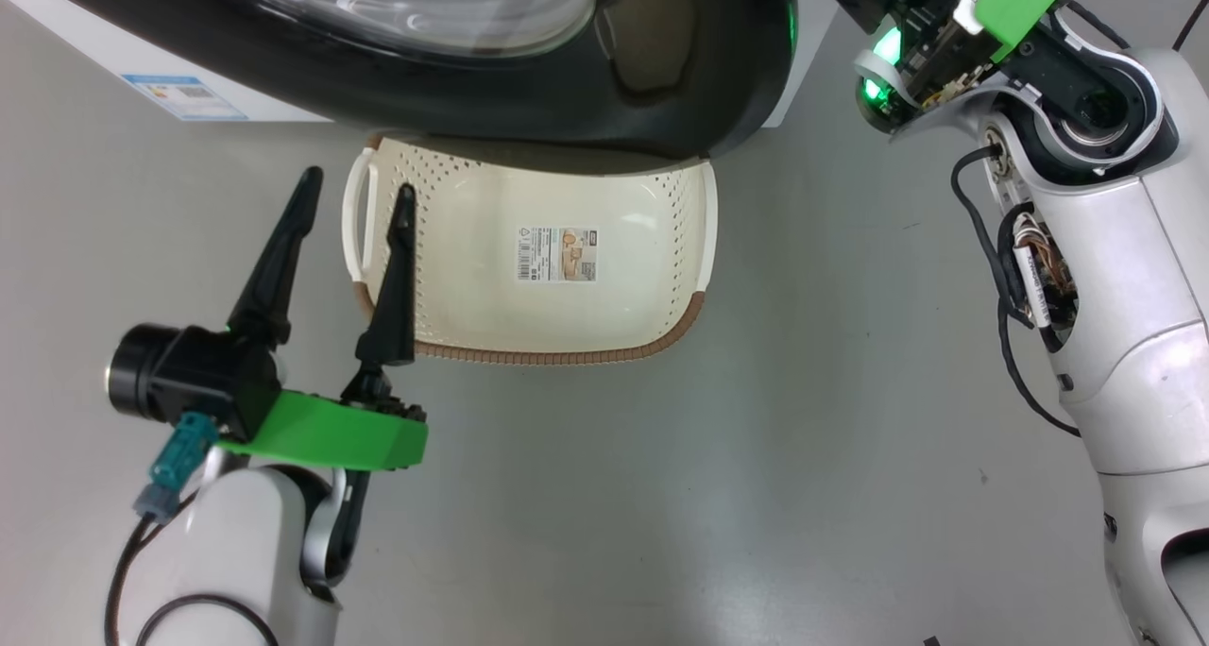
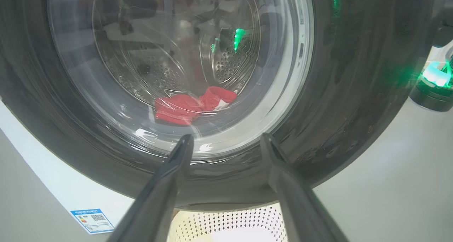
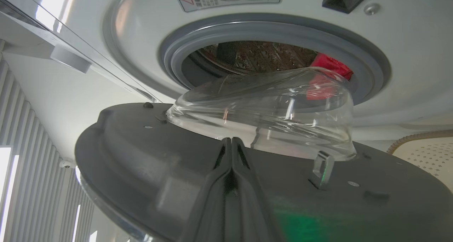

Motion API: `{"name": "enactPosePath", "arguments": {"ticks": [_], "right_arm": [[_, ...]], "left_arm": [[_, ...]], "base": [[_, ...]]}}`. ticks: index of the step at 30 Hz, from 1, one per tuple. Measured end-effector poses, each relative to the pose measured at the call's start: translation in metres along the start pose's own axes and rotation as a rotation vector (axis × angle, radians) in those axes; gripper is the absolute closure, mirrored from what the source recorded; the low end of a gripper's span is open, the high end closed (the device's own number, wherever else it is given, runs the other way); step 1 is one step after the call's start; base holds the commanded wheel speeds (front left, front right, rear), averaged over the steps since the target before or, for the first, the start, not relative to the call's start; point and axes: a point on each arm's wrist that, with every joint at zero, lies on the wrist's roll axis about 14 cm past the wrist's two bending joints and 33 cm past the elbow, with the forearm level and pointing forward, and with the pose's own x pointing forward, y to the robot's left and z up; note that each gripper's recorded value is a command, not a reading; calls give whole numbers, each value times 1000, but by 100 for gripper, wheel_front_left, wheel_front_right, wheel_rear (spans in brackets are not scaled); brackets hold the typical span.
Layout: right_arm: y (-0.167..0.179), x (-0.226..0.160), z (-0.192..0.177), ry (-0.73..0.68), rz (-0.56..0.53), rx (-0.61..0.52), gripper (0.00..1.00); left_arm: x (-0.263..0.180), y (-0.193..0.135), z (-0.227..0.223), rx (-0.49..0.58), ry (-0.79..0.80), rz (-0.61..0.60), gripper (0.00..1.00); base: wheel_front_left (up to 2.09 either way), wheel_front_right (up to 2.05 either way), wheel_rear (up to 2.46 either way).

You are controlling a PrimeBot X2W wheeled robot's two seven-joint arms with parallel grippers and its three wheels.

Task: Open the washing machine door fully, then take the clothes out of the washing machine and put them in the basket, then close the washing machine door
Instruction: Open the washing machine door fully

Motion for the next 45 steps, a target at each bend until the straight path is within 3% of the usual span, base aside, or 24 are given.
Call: {"name": "enactPosePath", "arguments": {"ticks": [13, 27, 45], "right_arm": [[-5, -19, -31, 74, -41, -15, 100], [13, -38, -79, 143, -45, -9, 100], [30, -42, -165, 294, -52, 6, 100]], "left_arm": [[-5, 4, 23, 6, -48, 25, 0], [-44, 16, 48, 14, -73, 85, 0], [-100, 43, 79, 28, -123, 194, 0]], "base": [[0, 0, 0], [0, 0, 0], [0, 0, 0]]}}
